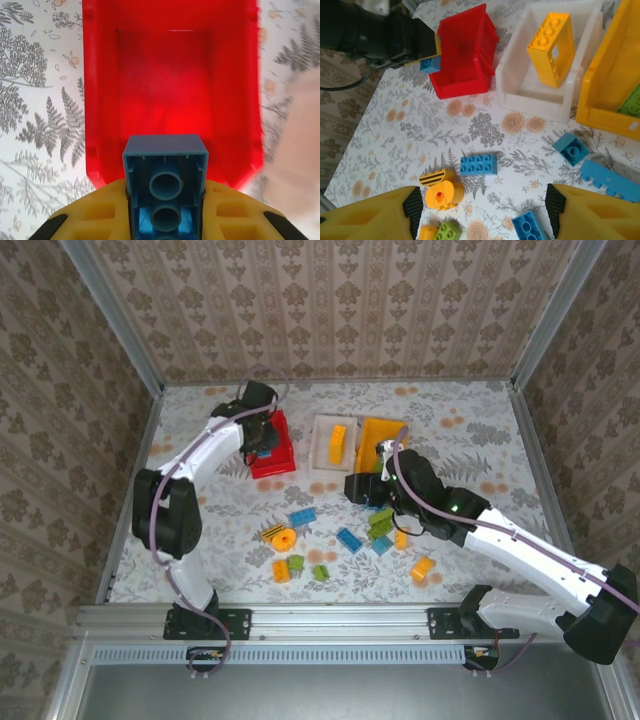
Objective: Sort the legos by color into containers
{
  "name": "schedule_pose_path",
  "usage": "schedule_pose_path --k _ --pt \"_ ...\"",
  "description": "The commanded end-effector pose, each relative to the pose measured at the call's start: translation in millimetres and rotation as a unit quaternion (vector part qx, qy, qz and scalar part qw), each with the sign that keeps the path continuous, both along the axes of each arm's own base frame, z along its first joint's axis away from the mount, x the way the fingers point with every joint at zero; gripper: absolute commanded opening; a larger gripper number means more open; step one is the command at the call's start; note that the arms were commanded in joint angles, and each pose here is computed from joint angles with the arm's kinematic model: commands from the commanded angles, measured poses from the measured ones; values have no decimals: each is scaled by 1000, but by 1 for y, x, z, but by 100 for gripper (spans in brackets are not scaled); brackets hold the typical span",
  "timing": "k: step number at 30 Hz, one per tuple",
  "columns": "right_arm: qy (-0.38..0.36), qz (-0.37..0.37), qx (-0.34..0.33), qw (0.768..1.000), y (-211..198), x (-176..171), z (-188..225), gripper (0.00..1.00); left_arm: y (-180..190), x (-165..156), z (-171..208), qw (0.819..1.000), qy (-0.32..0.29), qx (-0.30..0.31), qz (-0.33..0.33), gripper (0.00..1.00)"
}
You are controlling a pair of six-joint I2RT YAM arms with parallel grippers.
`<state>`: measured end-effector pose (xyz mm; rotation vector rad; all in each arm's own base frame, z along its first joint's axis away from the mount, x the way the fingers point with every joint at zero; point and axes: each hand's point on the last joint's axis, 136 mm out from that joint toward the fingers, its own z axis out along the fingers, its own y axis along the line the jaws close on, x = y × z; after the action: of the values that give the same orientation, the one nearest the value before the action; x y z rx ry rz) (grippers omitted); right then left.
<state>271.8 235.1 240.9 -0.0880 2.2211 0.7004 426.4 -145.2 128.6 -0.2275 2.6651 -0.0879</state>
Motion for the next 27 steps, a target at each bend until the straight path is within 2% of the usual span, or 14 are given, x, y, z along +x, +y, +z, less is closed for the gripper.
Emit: schedule_pose_path --k 1,8,16,21,27 --pt "-12 4 17 1000 4 7 15 69 2 13 -16 999 28 9 -23 21" --pt "-4 -4 15 1000 -2 7 7 69 -8 38 -49 998 52 -9 -33 26" --pt "10 -23 5 1000 -16 6 -6 70 -15 18 -66 996 76 -16 -36 37" --pt "32 -68 -19 997 -41 4 -22 71 -15 3 -54 997 60 -26 -31 50" --pt "67 -128 -39 989 -69 -7 -49 70 -22 -3 -16 999 22 -31 -35 63"
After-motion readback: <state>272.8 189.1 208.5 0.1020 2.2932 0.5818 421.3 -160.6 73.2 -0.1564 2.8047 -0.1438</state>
